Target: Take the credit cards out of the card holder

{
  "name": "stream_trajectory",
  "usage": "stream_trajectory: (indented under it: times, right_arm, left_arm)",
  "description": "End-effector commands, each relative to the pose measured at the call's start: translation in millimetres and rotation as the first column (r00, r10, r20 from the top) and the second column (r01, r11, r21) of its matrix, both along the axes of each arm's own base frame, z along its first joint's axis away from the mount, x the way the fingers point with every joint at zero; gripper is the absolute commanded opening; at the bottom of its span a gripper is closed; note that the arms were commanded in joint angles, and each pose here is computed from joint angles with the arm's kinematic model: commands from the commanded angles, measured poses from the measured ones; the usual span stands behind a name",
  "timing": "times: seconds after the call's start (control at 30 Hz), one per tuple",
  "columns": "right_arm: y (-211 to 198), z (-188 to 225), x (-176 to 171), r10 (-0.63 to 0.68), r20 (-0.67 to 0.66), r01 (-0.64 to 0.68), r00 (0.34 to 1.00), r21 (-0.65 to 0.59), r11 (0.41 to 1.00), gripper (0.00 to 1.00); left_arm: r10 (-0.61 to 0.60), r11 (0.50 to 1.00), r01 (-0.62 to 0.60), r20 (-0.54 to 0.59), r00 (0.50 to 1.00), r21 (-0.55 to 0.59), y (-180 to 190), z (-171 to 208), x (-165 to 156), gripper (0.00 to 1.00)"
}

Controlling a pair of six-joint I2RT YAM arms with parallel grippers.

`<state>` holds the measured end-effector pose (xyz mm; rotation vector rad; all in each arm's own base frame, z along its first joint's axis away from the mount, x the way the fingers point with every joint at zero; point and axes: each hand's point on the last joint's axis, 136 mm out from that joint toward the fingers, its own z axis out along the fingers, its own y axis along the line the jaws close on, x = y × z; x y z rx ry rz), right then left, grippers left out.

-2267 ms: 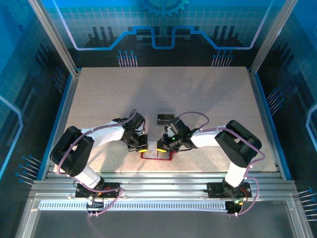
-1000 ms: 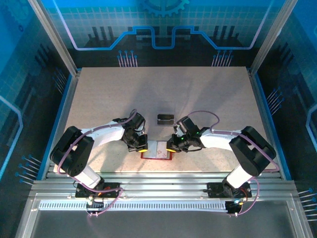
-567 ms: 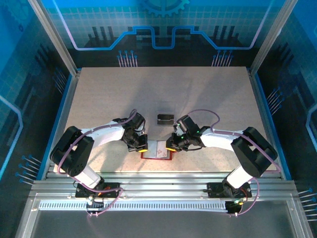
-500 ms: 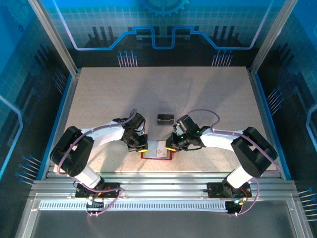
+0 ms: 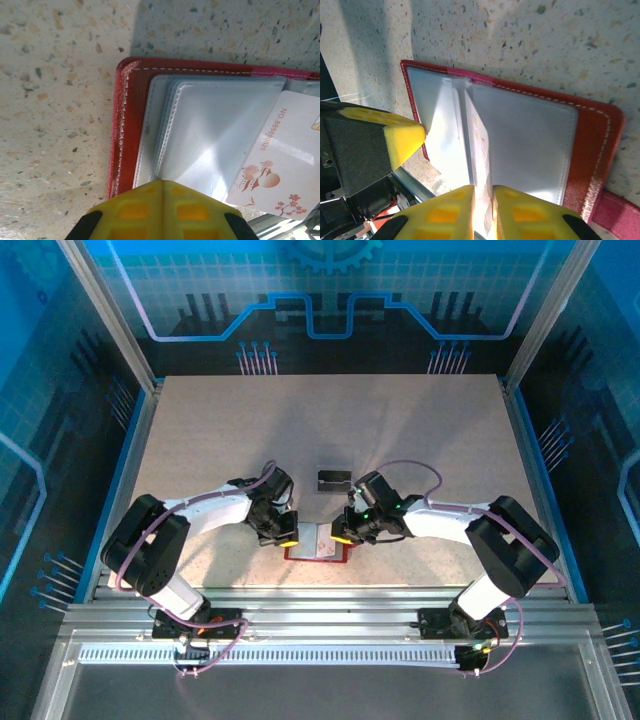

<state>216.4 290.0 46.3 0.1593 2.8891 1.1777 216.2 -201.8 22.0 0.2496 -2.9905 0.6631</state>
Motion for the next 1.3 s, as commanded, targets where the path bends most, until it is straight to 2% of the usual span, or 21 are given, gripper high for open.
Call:
stream_trajectory:
  times: [0.0, 1.0, 1.27]
  right_arm:
    - [6.8, 1.0, -4.3, 0.009, -0.008, -0.009, 1.000, 0.009, 1.000, 0.17]
    - [3.4, 5.8, -9.4, 0.004, 0.006, -0.004, 1.000, -0.010, 1.000, 0.10]
    - [3.7, 6.9, -8.7, 0.005, 0.015, -0.005, 1.000, -0.007, 1.000, 0.07]
  left_arm:
    - [-0.013, 0.999, 0.014, -0.030, 0.999, 0.043, 9.9, -8.5, -8.5, 0.01]
    - [-0.014, 0.999, 0.015, -0.025, 1.000, 0.038, 9.9, -5.5, -9.2, 0.01]
    - [-0.013, 1.000, 0.013, -0.002, 1.000, 0.028, 9.2, 5.7, -6.4, 0.05]
